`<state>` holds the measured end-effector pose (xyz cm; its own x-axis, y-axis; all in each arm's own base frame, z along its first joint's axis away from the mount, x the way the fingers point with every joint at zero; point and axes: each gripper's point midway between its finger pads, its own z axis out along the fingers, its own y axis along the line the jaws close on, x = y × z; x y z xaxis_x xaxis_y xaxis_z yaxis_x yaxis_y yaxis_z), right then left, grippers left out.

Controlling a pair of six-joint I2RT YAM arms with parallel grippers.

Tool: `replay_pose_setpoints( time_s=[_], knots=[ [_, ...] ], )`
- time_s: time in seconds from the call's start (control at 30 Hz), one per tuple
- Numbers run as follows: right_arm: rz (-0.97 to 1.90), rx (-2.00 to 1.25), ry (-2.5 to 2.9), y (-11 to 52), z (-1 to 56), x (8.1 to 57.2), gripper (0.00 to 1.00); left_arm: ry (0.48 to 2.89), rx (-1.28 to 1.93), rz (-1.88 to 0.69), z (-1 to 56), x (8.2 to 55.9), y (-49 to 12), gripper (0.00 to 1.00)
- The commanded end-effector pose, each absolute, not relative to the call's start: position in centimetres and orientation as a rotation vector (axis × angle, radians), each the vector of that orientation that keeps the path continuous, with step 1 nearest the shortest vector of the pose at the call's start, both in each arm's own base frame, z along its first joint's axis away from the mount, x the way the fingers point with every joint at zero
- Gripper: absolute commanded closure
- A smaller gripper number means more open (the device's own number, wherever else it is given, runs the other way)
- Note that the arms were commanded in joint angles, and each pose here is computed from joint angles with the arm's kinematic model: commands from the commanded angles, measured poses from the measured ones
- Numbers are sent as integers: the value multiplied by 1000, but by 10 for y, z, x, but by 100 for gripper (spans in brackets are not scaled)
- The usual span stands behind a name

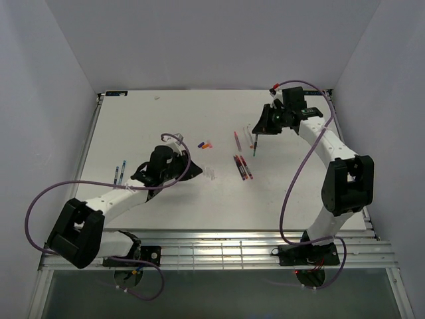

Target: Open the pen caps

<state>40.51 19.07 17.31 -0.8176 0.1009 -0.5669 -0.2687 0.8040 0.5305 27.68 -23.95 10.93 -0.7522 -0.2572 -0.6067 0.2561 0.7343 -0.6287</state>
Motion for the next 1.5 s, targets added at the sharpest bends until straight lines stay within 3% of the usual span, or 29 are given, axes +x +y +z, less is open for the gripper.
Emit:
replay_pose_setpoints(
  time_s=[0.0,0.3,0.8,1.1,1.47],
  knots=[
    [656,-261,2532,168,152,396,92,2192,-59,-827,115,312,-217,100],
    [546,-297,2678,154,92,392,92,2221,-43,-997,92,339,-221,92],
    [537,-319,2762,148,30,382,92,2270,-54,-1074,60,358,-229,91],
    [554,-292,2748,151,18,383,92,2307,-67,-1094,46,351,-230,76],
    [589,-284,2745,155,12,380,82,2343,-95,-1092,30,339,-226,65]
  ],
)
